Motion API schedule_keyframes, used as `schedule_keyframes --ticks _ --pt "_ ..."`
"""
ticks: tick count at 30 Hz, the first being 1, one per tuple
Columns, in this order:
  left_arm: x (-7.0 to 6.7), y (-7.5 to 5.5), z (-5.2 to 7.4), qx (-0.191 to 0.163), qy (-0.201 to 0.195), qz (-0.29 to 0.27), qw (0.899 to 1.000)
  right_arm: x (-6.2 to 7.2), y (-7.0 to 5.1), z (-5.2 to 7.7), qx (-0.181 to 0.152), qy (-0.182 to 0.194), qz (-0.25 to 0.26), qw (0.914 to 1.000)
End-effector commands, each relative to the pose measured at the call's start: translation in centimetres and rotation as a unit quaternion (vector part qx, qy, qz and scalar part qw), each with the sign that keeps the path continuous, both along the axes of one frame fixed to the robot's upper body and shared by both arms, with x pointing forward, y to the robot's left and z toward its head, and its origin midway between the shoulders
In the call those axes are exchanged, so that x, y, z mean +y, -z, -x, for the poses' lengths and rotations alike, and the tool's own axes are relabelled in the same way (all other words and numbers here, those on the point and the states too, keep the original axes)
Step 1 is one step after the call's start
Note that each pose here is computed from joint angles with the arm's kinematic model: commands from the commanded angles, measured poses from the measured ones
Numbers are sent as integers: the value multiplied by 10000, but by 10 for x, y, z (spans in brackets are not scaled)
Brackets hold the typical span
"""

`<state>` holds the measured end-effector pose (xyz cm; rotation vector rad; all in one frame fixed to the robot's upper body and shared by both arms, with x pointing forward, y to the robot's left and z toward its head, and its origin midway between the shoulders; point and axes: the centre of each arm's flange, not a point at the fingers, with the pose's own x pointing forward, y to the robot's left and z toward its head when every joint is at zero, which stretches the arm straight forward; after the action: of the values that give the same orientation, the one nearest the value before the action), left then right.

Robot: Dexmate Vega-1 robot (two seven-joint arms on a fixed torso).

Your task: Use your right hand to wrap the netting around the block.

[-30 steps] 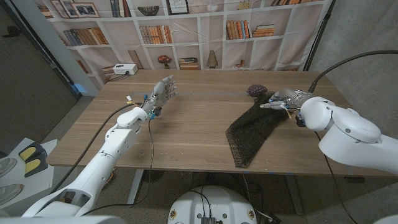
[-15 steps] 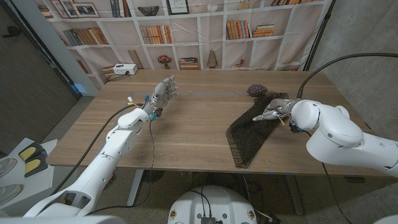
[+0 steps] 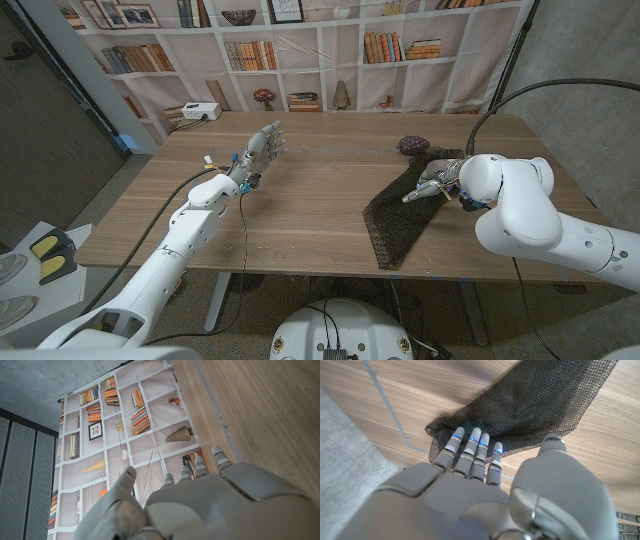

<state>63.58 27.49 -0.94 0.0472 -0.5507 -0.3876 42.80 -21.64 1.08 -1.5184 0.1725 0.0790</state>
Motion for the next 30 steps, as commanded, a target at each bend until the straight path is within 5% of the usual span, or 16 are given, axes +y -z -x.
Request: schedule_keyframes --ticks 1,13,30 --pt "1 0 3 -28 3 -2 10000 8 -4 11 392 18 345 9986" --pt "2 1 5 -38 19 -15 10000 28 3 -1 949 -202 603 9935" --pt "5 7 5 35 -3 36 10000 46 3 2 206 -395 696 9966"
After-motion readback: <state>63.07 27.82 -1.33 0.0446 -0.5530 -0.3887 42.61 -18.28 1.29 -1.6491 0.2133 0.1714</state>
